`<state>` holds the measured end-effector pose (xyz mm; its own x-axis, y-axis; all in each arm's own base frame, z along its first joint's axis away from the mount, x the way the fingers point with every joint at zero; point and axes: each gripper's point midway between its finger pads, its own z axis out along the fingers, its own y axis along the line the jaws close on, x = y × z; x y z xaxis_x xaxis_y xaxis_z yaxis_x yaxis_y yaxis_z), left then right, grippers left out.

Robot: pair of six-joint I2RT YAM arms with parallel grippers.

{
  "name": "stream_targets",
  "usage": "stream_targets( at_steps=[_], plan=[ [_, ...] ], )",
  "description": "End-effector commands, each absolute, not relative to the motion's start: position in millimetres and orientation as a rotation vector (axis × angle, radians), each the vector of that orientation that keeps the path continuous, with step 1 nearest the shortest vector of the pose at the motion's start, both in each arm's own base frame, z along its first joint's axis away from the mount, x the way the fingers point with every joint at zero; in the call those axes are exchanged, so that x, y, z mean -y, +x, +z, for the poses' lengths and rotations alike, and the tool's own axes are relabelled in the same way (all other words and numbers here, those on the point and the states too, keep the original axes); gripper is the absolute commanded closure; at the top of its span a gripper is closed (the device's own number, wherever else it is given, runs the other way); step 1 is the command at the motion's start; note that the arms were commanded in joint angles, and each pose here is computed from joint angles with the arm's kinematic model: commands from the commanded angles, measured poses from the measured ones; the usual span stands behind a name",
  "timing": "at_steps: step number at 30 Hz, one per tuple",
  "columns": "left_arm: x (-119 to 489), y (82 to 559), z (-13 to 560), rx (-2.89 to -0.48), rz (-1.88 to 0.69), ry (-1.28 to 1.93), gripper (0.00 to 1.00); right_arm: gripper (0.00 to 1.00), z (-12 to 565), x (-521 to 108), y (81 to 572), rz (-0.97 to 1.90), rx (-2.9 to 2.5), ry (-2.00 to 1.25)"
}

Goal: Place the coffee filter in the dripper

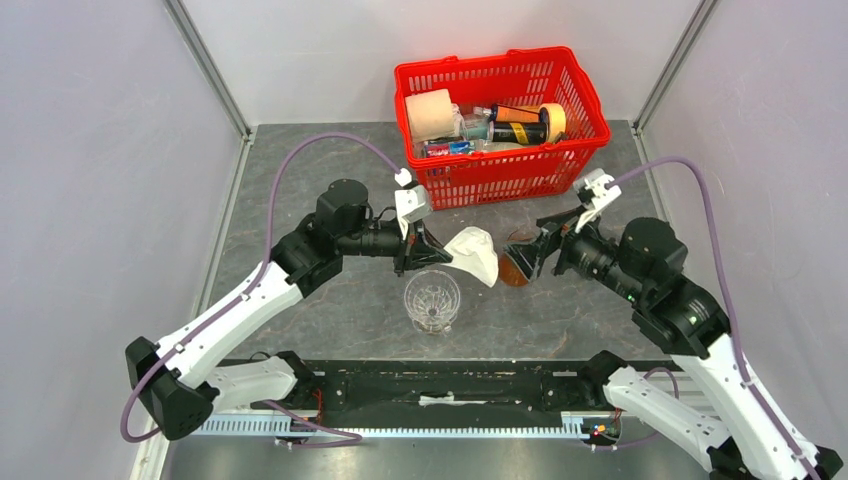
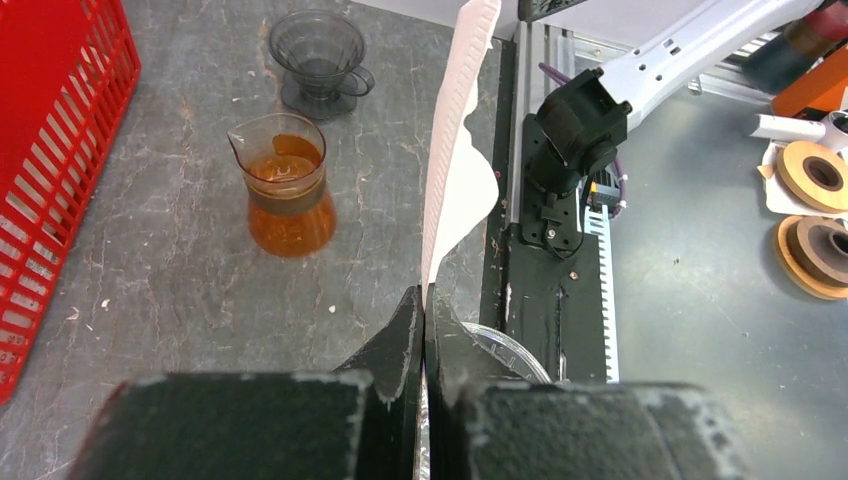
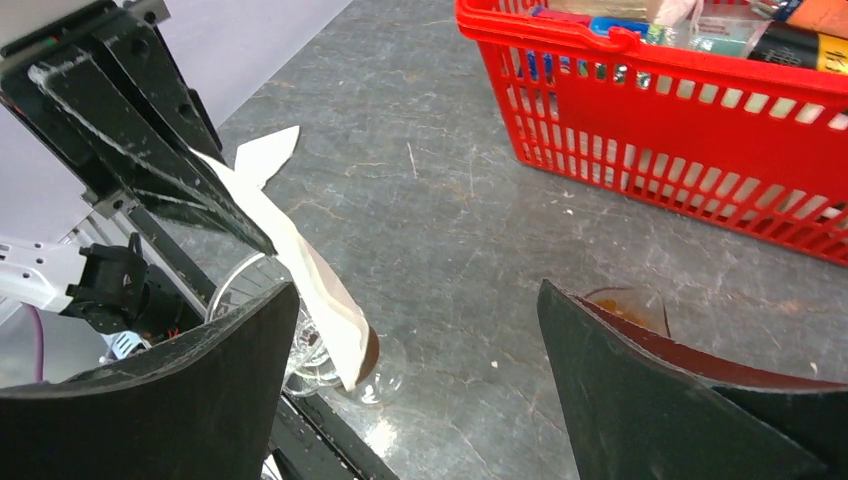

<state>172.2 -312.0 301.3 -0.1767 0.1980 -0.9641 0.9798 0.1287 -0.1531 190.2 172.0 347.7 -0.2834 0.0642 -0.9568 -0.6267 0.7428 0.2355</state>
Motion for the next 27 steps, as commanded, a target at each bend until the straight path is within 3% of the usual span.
stream_targets(
  at_steps=[1, 7, 27],
  plan=[
    [315, 170, 314, -1.462, -1.14, 1.247, 0.98, 0.03, 381, -194, 193, 0.797, -1.633, -0.534],
    [317, 172, 310, -1.48, -1.14, 1.248, 0.98, 0.03, 388, -206, 186, 0.864, -1.612, -0.591],
    [317, 166, 309, -1.454, -1.161, 1.293, 0.98, 0.03, 367, -183, 215, 0.667, -1.721, -0.465]
  ],
)
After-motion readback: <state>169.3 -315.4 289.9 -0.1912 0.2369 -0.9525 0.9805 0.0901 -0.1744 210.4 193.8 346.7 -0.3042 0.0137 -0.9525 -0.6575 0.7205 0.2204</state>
